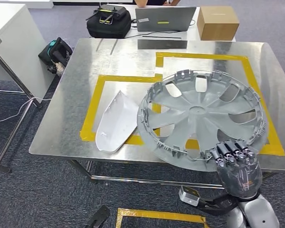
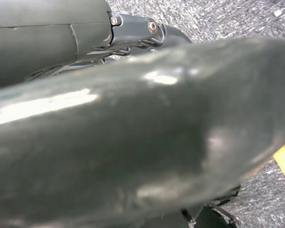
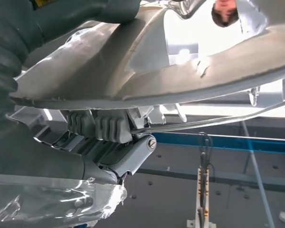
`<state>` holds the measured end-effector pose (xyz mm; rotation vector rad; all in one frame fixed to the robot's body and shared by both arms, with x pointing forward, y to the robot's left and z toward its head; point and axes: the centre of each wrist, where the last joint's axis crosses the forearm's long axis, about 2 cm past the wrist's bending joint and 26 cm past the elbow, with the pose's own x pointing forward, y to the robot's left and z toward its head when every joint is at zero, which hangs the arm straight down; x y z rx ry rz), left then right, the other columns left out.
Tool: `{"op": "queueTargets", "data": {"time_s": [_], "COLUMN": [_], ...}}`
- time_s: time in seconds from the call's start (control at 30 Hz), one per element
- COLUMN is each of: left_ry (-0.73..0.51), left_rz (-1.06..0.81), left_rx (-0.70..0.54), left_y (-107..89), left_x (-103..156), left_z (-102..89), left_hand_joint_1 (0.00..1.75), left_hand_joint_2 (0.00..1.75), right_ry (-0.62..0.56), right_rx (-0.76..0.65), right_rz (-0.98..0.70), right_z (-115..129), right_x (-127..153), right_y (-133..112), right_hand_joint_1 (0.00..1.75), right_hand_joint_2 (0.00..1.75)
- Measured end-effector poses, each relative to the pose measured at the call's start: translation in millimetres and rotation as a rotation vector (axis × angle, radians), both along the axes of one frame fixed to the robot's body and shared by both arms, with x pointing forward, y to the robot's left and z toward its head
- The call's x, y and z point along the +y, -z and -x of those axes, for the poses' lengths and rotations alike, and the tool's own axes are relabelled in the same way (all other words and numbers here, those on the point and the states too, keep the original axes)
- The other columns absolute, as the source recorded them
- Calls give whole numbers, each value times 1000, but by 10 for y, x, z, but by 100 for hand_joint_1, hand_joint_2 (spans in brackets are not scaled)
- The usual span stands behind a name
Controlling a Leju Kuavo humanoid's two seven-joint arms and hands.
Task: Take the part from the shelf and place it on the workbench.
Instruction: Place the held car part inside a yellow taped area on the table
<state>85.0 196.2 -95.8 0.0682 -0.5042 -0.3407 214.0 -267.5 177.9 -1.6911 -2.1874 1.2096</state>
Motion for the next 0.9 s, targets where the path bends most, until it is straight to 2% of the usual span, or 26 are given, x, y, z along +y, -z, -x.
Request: {"op": "queueTargets", "data": {"time_s": [0.43, 0.9], "left_ry": [-24, -26], "left_rz": [-6, 0], "left_rx": [4, 17], "left_y": [14, 21], "left_x": [19, 34], "left_z": [60, 75], "left_hand_joint_1": [0, 0], "left_hand_joint_2": [0, 0], "right_ry": [132, 232], "right_rx": [2, 24], "right_rz": [9, 12], "right_z": [123, 61], "right_x": [-304, -563], "right_y": [-6, 54], "right_hand_joint_1": [175, 175], "right_hand_joint_2": [175, 175]}}
